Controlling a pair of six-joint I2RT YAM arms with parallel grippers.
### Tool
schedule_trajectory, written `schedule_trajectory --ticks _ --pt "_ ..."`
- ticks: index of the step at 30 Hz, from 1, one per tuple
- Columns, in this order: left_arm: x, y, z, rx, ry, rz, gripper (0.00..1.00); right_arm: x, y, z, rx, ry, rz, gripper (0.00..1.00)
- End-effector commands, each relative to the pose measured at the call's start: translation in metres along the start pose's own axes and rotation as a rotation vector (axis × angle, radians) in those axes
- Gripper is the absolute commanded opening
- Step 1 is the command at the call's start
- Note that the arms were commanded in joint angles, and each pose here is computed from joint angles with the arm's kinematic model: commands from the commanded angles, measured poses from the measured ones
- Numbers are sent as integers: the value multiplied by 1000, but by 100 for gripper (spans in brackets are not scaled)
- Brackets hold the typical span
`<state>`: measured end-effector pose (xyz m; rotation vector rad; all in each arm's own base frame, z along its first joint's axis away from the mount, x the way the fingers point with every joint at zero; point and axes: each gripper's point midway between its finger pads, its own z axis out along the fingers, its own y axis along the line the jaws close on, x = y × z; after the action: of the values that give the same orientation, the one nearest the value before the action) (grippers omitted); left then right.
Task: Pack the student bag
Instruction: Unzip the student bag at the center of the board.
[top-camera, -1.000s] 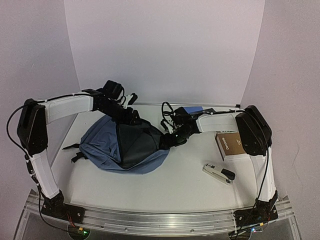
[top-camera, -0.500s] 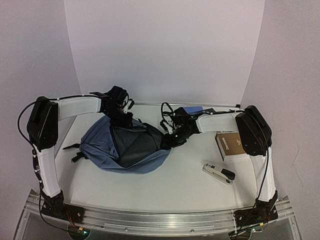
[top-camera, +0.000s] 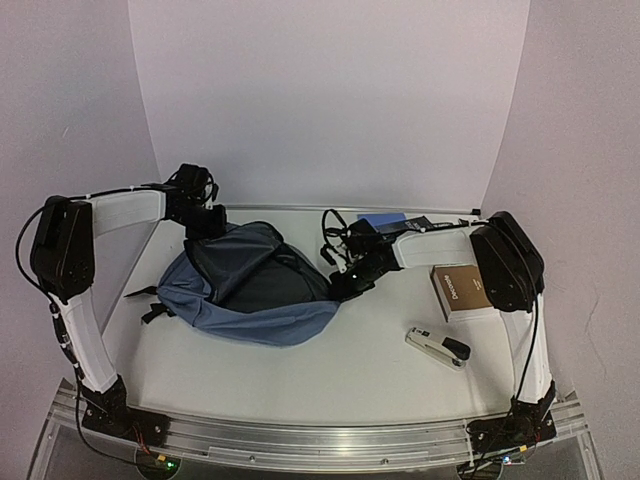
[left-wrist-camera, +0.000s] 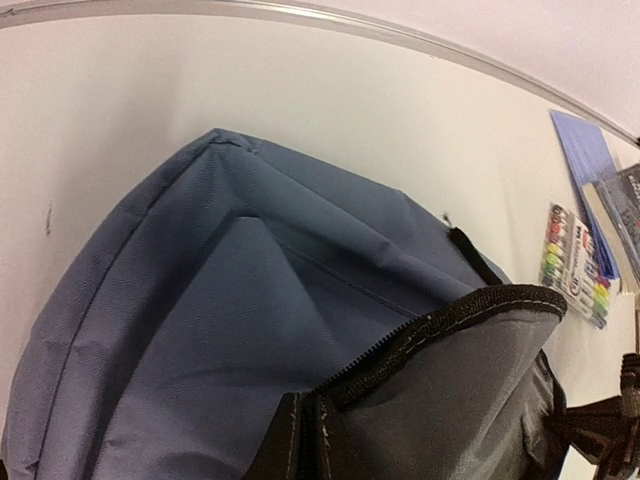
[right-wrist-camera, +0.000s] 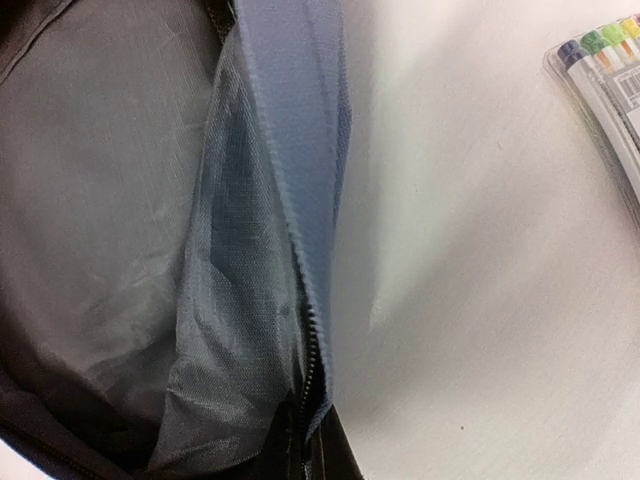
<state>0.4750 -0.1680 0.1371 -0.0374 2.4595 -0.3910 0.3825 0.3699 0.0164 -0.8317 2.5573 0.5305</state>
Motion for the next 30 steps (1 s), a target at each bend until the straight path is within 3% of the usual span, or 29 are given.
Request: schedule_trajectory --ticks 1,5,10,12,13,15,17,23,25,30 --pt "14 69 23 -263 19 -47 0 9 -12 -16 78 21 -32 0" --pt "59 100 51 -371 134 -45 0 11 -19 -17 116 22 -47 0" --pt "92 107 72 -390 220 -48 0 1 -15 -19 100 2 -45 0" --pt "98 104 75 -373 233 -44 13 -6 -7 -24 64 -14 -43 2" --pt "100 103 76 -361 236 -41 23 -10 -3 -27 47 -22 -42 6" --pt "97 97 70 -342 225 -29 46 -20 5 -37 13 -47 -45 23" --pt "88 93 56 -335 202 -22 60 -31 13 -51 -10 -79 -52 41" --pt "24 72 -18 -330 51 -6 78 -60 25 -97 -15 -178 -81 77" --pt "6 67 -44 -337 7 -5 87 -69 28 -117 -7 -215 -89 82" --pt "-26 41 -101 -254 -73 -6 94 -71 34 -150 -4 -255 -109 89"
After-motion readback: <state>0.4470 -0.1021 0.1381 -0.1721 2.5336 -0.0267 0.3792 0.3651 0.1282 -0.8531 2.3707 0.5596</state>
